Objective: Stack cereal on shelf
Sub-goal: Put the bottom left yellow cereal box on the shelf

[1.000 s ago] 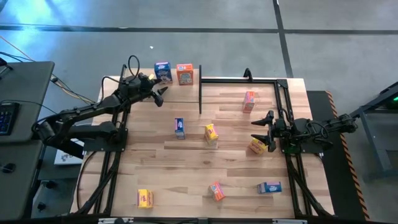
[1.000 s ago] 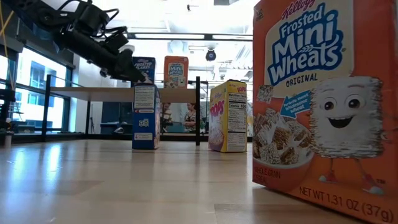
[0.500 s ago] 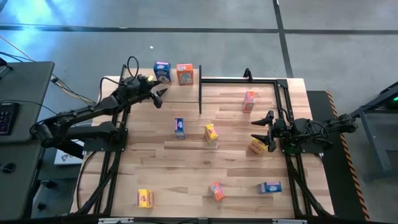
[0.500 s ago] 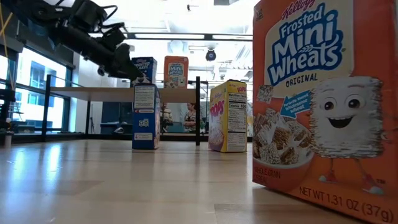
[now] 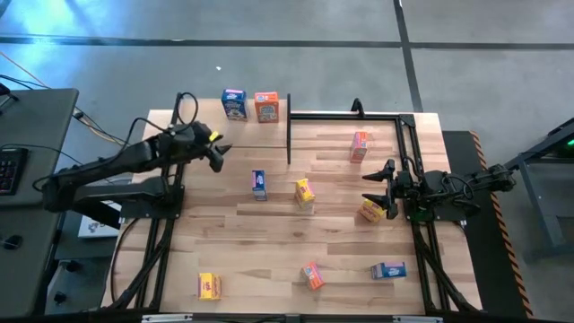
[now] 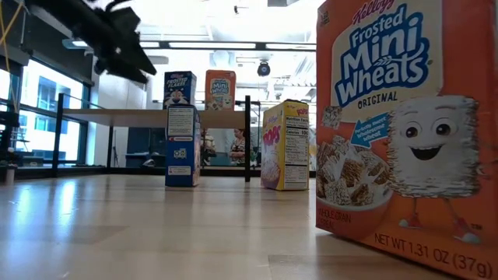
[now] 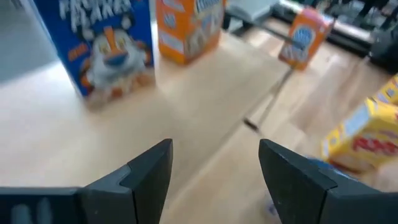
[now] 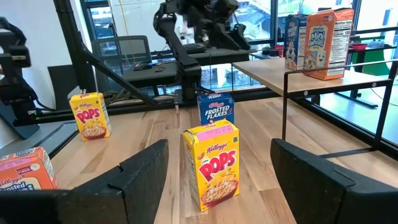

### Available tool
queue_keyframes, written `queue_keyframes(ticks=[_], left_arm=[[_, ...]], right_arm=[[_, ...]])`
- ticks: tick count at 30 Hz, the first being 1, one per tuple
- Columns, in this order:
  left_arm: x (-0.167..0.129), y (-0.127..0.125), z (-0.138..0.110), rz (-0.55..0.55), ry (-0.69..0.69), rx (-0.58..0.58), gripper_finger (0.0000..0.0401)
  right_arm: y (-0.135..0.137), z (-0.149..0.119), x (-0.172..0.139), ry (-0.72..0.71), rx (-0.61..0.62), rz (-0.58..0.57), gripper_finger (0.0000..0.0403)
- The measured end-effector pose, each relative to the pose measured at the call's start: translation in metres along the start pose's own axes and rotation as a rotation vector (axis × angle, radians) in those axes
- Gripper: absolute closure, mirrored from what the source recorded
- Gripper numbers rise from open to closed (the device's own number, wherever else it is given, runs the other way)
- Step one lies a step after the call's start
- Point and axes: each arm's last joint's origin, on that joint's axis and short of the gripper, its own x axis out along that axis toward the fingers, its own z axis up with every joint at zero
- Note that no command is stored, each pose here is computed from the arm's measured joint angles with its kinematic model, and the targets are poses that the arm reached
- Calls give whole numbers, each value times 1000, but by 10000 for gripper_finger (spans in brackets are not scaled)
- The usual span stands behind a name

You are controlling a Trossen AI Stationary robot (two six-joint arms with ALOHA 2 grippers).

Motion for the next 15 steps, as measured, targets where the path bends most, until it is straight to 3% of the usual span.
queue_keyframes(ticks=[9, 15], left_arm=[[-32, -20, 6, -13, 201, -199, 171], [-41, -35, 7, -53, 284, -261, 174]], right_arm=[[0, 0, 0, 0, 0, 0, 129], [0, 0, 0, 0, 0, 0, 129]])
